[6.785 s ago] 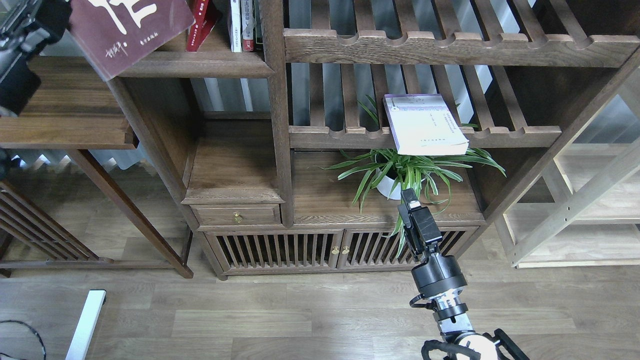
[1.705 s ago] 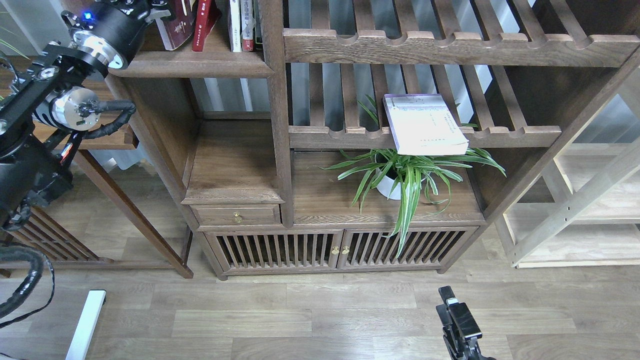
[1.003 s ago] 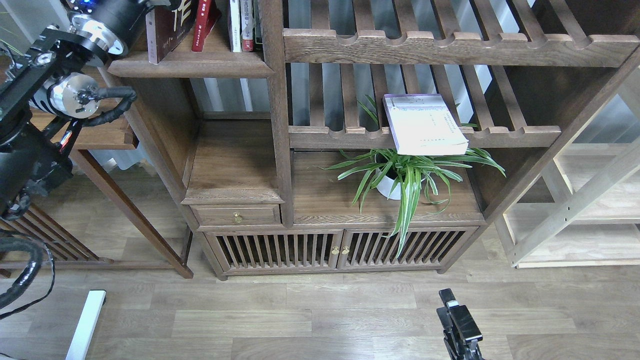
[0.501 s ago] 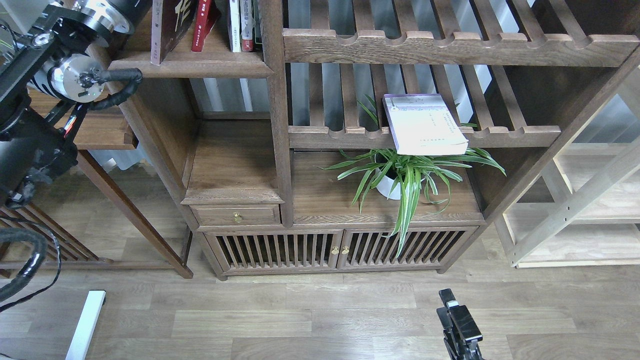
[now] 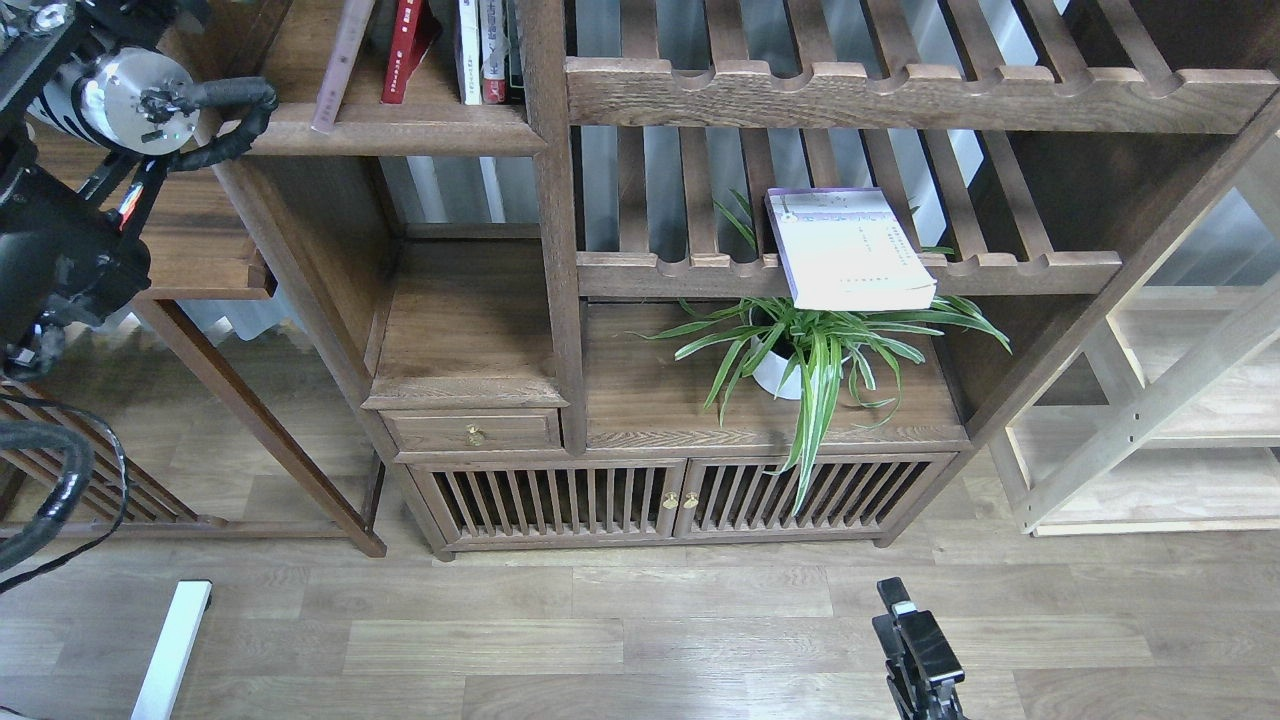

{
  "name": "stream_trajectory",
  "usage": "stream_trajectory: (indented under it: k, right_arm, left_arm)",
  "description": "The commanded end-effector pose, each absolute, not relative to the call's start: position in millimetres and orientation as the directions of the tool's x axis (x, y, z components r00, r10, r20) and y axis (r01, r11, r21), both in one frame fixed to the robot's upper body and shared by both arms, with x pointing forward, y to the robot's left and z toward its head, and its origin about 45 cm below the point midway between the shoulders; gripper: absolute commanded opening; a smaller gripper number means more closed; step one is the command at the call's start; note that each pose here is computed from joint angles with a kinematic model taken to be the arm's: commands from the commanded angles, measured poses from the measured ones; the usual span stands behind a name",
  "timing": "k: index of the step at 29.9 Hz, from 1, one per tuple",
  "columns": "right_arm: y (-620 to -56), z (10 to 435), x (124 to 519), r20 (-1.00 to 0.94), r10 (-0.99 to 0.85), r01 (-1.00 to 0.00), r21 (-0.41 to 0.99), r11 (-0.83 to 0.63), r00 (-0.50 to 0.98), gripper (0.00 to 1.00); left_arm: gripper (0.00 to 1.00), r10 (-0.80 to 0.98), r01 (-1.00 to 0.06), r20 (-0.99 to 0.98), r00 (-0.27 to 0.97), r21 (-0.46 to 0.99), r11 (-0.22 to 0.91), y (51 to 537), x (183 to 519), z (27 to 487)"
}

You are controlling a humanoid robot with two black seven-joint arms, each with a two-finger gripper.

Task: Organize books on shelf
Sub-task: 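Press the maroon book deeper into the top shelf with the left gripper, then withdraw the left gripper down from the top shelf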

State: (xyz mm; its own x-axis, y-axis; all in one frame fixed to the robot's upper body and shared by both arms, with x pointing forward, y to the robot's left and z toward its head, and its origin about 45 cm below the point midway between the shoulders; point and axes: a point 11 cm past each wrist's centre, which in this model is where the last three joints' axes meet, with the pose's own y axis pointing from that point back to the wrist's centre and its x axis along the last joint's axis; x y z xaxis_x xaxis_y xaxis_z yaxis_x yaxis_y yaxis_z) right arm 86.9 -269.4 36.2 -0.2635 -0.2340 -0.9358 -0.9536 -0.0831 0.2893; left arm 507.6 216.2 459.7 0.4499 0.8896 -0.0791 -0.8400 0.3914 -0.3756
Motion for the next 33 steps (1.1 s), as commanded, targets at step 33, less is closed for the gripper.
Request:
stream_trajectory:
  k: [33]
  right_arm:
    - [-247,68,174,-0.98,-0.19,-0.991,0.076,-0.112,-0.053,0.99]
  left_arm:
    - [0.95,0.821,-0.727,-0.065,0.568,-0.507,0.463,250,431,503]
